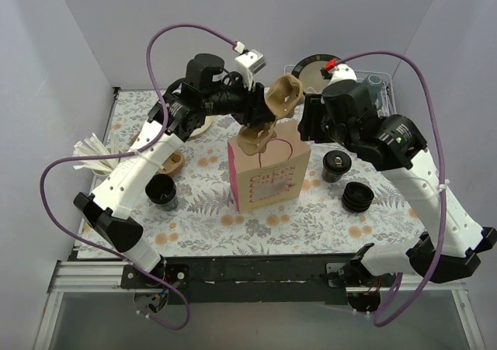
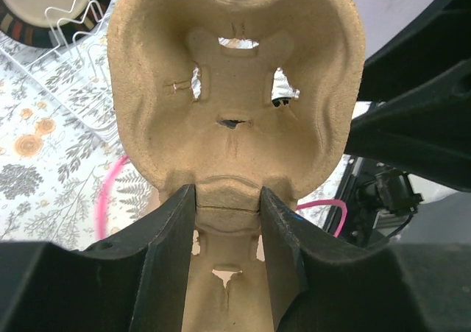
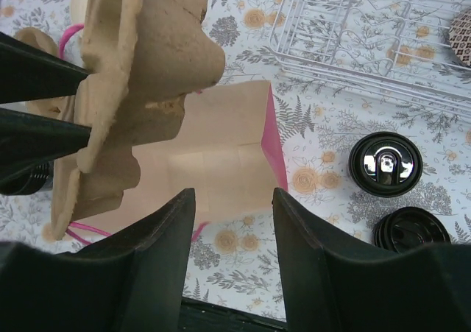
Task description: Pack the takeout coffee
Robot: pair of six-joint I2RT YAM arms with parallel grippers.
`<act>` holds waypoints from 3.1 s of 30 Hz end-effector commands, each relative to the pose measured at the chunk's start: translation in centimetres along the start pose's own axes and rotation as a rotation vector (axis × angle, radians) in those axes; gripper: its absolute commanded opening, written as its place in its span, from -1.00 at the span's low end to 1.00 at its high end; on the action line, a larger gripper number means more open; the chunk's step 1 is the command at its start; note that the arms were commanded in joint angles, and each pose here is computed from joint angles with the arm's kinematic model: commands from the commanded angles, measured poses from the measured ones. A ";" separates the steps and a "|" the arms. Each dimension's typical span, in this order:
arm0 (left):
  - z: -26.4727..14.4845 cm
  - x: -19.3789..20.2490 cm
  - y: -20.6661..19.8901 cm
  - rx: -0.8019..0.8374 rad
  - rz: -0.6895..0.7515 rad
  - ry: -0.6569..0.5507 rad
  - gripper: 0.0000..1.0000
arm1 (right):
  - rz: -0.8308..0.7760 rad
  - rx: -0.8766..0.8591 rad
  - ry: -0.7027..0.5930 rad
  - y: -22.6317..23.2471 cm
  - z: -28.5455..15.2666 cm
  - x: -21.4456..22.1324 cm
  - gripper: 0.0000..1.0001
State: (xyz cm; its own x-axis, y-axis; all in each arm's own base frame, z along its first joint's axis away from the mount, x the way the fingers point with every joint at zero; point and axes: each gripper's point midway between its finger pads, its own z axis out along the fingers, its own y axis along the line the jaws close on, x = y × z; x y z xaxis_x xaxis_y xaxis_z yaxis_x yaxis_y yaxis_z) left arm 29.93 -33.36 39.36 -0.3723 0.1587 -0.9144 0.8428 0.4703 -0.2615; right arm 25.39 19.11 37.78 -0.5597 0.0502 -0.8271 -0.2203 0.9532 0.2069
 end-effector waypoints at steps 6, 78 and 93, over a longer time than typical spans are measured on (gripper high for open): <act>-1.9 1.1 0.3 -0.088 0.116 0.016 -1.00 | 0.016 -0.028 -0.016 -0.7 3.3 -0.1 0.09; 1.1 13.2 1.3 -0.284 0.029 0.379 -1.00 | 0.027 -0.146 0.093 -1.7 5.8 5.3 -0.94; 4.0 17.4 0.2 -0.345 -0.002 0.548 -1.00 | 0.019 -0.176 0.117 -1.6 5.3 6.6 -0.96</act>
State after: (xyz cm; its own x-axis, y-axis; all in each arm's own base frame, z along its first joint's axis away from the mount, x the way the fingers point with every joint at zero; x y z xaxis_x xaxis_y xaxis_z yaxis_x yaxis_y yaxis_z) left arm 25.41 -34.34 22.04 -0.5770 0.5328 -0.6190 0.7267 0.6808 -0.0914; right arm 26.62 19.24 27.93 -0.6832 0.0072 -0.7302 -0.3059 0.9051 0.2952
